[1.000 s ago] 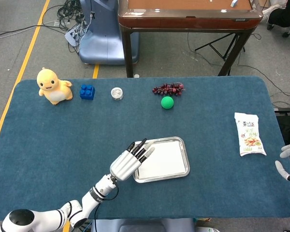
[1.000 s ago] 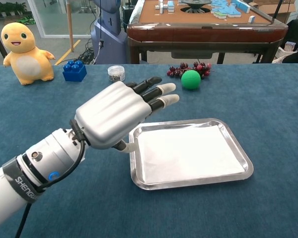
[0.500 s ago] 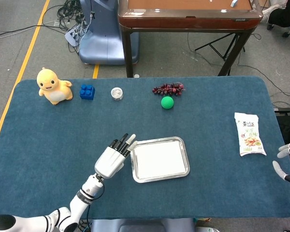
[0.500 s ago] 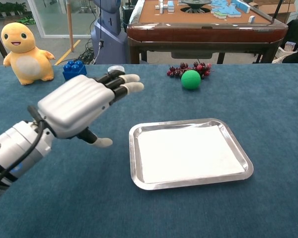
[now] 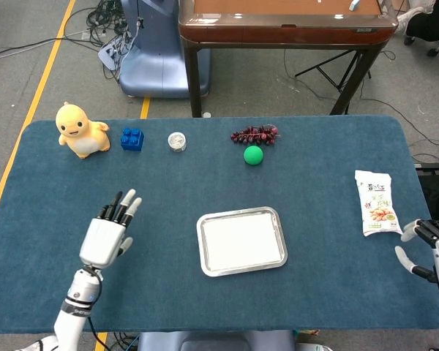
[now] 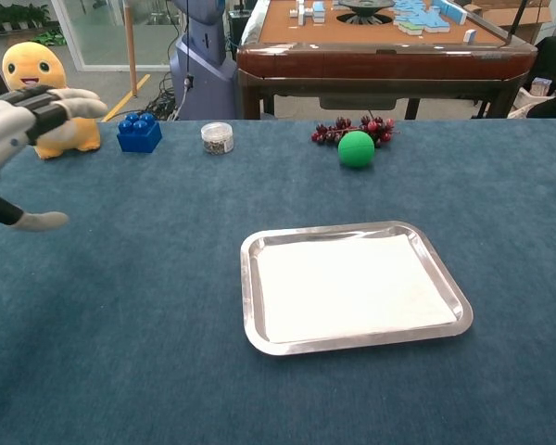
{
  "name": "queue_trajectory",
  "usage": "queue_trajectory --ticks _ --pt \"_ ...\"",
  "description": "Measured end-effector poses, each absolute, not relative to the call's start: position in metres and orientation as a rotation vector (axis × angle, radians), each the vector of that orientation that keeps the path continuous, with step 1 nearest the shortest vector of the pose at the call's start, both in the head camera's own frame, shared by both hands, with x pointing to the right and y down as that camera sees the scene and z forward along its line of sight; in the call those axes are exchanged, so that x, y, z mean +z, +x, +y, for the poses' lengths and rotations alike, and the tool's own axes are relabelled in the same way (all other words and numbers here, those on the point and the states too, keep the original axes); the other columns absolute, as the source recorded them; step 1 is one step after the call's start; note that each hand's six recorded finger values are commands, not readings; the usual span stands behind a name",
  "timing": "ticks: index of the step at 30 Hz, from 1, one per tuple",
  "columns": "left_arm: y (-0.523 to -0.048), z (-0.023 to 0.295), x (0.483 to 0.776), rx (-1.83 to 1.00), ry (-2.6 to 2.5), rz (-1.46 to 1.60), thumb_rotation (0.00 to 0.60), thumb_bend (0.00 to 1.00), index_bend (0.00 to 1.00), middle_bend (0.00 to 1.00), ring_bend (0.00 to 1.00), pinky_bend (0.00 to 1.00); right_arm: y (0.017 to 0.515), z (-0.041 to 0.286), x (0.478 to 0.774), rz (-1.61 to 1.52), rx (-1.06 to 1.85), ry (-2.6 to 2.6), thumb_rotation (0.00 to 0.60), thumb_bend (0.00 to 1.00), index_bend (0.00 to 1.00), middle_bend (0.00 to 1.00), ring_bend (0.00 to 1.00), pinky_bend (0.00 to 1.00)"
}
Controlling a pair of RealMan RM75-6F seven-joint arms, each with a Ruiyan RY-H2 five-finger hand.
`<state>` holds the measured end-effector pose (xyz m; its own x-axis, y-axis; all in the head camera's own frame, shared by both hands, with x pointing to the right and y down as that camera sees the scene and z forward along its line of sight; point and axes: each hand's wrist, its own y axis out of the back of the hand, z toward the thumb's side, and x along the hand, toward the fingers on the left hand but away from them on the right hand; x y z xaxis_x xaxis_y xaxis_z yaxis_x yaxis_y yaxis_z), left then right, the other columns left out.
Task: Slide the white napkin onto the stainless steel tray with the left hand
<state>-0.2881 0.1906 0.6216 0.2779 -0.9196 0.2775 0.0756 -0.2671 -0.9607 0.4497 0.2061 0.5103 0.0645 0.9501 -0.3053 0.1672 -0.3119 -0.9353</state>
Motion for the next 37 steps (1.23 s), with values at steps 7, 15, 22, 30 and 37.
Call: queue_trajectory --ticks 7,15,22,30,37 --pt "-0.334 0.205 0.603 -1.354 -1.428 0.859 0.600 0.17 0.11 0.08 0.06 0.31 0.440 0.209 0.520 -1.085 1.337 -1.603 0.600 0.30 0.54 0.44 0.34 0.44" --pt "-0.378 0.224 0.585 -1.508 -1.402 0.911 0.600 0.17 0.11 0.06 0.06 0.30 0.431 0.212 0.531 -0.998 1.357 -1.620 0.600 0.30 0.54 0.44 0.34 0.44" --pt "-0.409 0.248 0.572 -1.586 -1.372 0.979 0.600 0.17 0.12 0.04 0.06 0.30 0.424 0.214 0.539 -0.961 1.372 -1.619 0.600 0.30 0.54 0.44 0.34 0.44" --pt "-0.428 0.263 0.564 -1.600 -1.364 1.052 0.600 0.17 0.13 0.04 0.05 0.29 0.420 0.215 0.546 -0.935 1.388 -1.621 0.600 0.30 0.54 0.44 0.34 0.44" --pt "-0.437 0.262 0.557 -1.577 -1.345 1.085 0.600 0.17 0.13 0.04 0.05 0.28 0.419 0.215 0.551 -0.917 1.404 -1.621 0.600 0.30 0.54 0.44 0.34 0.44"
